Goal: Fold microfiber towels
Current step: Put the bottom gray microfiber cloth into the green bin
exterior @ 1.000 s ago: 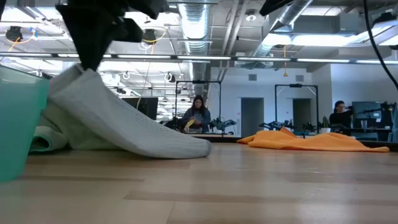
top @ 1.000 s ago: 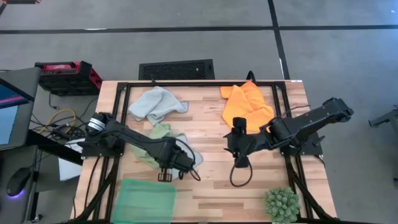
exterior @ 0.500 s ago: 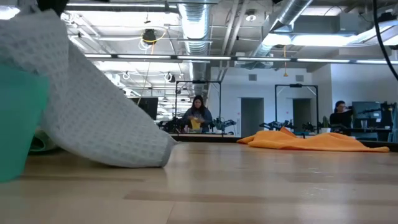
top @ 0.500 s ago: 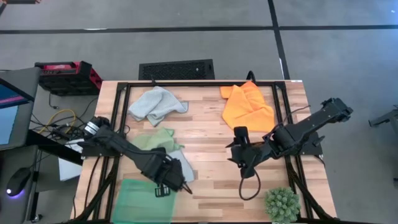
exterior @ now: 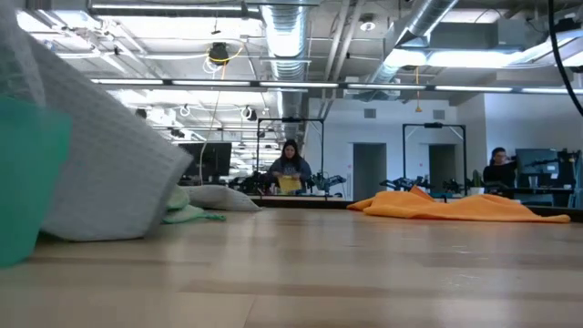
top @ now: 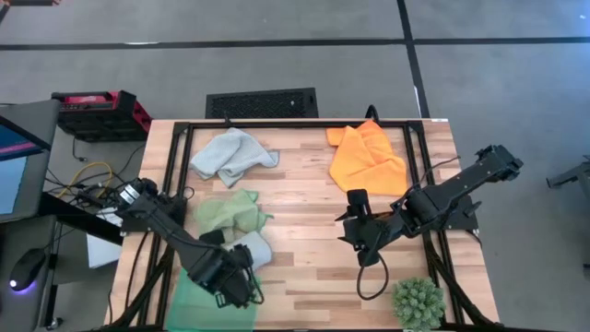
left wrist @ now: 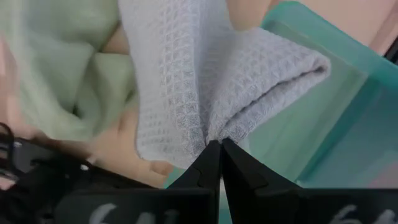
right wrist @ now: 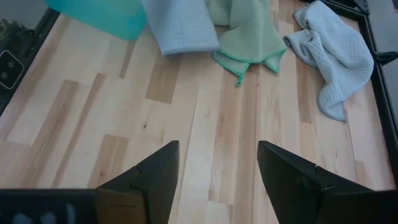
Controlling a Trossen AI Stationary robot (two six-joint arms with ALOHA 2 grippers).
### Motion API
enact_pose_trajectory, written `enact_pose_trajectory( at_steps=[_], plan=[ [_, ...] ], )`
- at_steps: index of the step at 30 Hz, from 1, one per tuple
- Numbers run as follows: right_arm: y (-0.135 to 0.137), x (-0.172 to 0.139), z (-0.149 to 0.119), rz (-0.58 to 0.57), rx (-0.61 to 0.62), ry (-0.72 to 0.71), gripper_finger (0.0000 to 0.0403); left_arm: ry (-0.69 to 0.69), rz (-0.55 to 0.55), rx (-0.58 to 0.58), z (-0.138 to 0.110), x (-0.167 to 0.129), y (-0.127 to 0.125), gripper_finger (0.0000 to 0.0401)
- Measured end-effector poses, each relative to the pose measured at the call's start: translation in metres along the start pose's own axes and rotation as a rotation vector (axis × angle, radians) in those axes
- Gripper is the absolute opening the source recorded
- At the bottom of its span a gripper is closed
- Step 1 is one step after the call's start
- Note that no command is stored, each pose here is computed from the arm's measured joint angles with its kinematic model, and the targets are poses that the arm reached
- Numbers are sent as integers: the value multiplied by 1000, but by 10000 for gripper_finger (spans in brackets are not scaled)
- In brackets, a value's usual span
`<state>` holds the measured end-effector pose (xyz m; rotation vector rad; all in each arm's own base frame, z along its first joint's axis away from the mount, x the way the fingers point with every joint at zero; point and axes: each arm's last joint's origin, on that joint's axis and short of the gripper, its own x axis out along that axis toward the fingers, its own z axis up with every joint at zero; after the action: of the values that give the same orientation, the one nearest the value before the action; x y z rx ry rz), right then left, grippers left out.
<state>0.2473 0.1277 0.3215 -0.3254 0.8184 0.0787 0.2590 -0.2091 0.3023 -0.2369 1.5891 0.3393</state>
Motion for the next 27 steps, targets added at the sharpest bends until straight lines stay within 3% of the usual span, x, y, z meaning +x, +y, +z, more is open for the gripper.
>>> enact_pose_trajectory(
  at_steps=[14,22,27],
  plan=[
    [-1,0,0,-3,2,0,240,5,-2,-3,-33,-1,-16,0],
    [-1,0,0,-3,9,-1,240,1,-41,-6,-50,-6,-26,0],
    [-1,0,0,-3,10,-1,240,-2,-119,24,-57,-1,-39,0]
  ],
)
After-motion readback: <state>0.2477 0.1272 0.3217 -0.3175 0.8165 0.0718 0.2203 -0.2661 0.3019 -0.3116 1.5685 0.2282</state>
